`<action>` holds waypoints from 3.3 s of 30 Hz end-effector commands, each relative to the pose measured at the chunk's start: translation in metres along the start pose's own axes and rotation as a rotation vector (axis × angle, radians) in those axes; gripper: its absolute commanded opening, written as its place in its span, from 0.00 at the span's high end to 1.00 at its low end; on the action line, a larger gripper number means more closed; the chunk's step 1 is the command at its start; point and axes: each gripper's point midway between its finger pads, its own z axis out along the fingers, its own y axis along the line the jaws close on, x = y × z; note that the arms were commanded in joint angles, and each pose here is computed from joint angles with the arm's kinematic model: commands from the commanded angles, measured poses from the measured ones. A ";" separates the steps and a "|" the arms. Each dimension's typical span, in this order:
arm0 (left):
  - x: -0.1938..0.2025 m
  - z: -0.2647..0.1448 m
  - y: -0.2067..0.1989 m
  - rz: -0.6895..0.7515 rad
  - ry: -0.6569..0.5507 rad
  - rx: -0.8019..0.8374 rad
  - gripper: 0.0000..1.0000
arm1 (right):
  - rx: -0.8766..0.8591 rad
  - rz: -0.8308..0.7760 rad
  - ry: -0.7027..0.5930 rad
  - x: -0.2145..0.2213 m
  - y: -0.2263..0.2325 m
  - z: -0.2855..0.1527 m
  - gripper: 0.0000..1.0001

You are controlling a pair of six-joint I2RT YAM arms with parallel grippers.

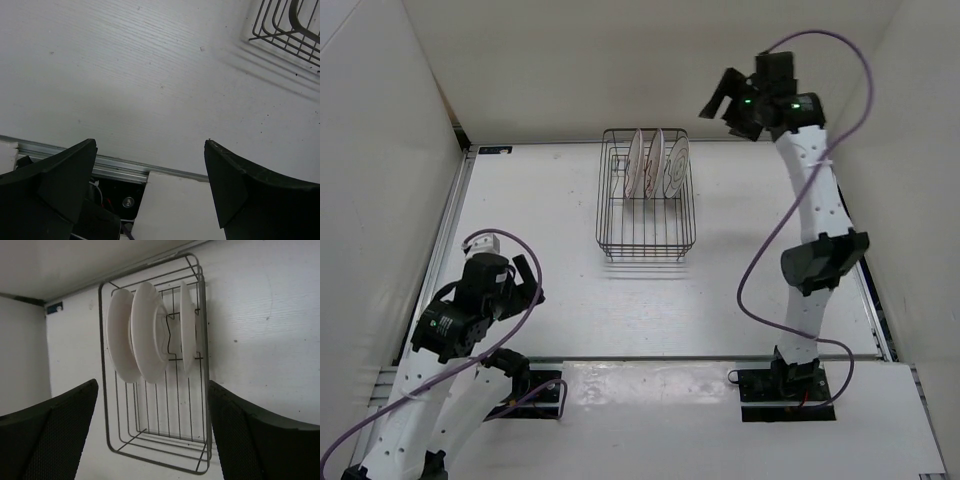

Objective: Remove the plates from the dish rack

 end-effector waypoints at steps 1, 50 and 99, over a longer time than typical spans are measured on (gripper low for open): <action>-0.001 0.007 -0.006 0.047 0.013 0.023 0.00 | 0.084 -0.171 -0.060 0.007 0.011 0.018 0.10; 0.026 0.025 0.022 0.284 0.319 -0.208 0.00 | 0.390 -0.637 -0.352 0.024 0.012 0.148 1.00; 0.052 0.039 0.023 0.305 0.428 -0.190 0.00 | 0.641 0.600 0.053 0.135 -0.318 0.072 0.61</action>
